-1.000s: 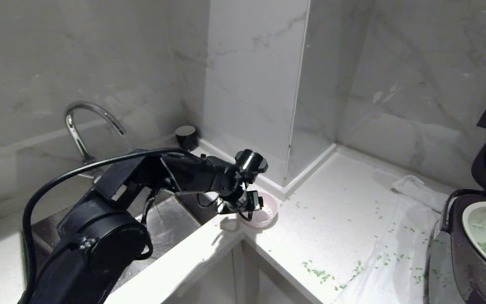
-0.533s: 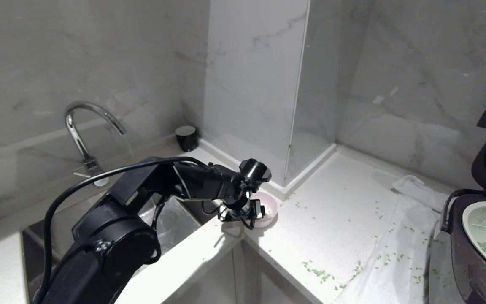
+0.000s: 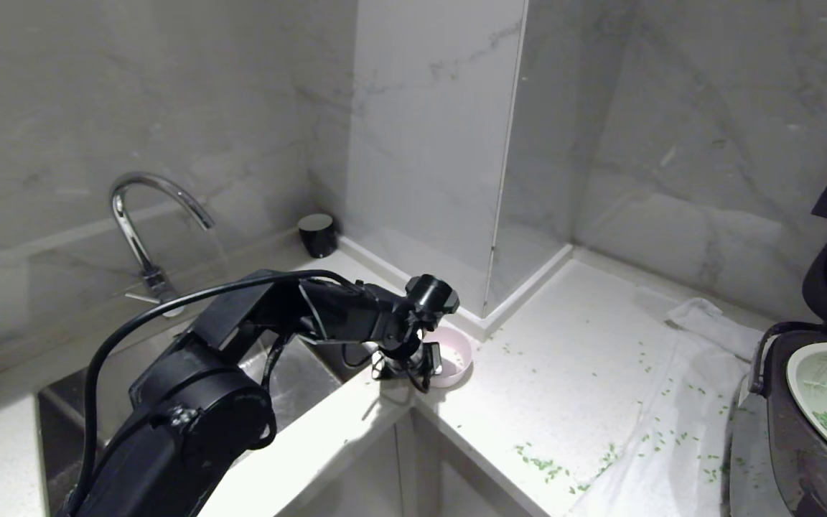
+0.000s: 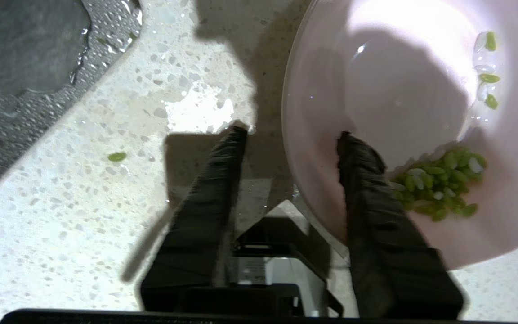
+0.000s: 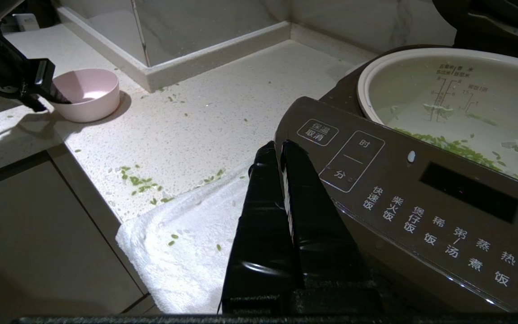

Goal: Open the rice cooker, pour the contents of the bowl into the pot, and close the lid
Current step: Pick up the bowl on the table

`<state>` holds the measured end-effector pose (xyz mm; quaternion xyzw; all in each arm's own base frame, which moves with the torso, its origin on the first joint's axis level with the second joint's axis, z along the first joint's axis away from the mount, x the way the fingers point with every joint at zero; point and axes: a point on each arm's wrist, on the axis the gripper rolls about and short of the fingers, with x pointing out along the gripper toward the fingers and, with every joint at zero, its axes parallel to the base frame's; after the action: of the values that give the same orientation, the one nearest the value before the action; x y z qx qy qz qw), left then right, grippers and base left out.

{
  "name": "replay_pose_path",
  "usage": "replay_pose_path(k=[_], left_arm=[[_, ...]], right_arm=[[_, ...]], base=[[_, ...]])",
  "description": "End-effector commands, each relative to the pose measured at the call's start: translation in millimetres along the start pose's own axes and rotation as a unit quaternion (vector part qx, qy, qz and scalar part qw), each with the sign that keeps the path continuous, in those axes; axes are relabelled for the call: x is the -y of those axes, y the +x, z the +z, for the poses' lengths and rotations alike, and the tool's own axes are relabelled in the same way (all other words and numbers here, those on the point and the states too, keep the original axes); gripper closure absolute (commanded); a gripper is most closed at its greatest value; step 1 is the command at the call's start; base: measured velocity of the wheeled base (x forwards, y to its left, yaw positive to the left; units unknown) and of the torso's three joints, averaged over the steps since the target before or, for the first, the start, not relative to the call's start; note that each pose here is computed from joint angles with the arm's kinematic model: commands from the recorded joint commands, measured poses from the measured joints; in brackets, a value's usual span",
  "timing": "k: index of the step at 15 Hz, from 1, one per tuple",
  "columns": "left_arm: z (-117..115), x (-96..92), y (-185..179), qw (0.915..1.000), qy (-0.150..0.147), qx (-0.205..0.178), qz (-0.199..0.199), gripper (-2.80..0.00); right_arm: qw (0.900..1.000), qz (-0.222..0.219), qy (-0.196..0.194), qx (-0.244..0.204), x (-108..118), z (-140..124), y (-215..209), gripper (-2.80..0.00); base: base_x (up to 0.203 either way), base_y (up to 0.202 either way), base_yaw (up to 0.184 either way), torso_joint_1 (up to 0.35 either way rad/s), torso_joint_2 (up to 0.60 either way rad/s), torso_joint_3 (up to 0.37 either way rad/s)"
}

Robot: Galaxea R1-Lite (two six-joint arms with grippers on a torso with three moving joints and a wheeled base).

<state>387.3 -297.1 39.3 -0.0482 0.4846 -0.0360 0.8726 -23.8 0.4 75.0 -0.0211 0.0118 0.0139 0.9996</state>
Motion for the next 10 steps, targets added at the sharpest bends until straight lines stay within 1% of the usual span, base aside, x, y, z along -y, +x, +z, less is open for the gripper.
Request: replay_pose_path(k=[1,7,10], left_arm=[[-0.6,-0.1,0.4,1.0000,-0.004,-0.001,0.002,0.00],[-0.3,-0.7,-0.9,1.0000,-0.005,-0.002,0.003,0.00],[2.9,-3.2,-10.5,0.9999,-0.013,-0.008,0.004,0.00]], right_arm=[[1.000,0.000,0.000,0.000,0.0,0.0,-0.1,0.00],[1.000,0.000,0.000,0.001,0.0,0.1,-0.1,0.00],[1.000,0.000,0.000,0.001,0.0,0.1,-0.1,0.00]], base=[[0.000,0.000,0.000,0.000,0.00,0.000],[0.000,0.000,0.000,0.000,0.00,0.000],[0.000,0.000,0.000,0.000,0.00,0.000]])
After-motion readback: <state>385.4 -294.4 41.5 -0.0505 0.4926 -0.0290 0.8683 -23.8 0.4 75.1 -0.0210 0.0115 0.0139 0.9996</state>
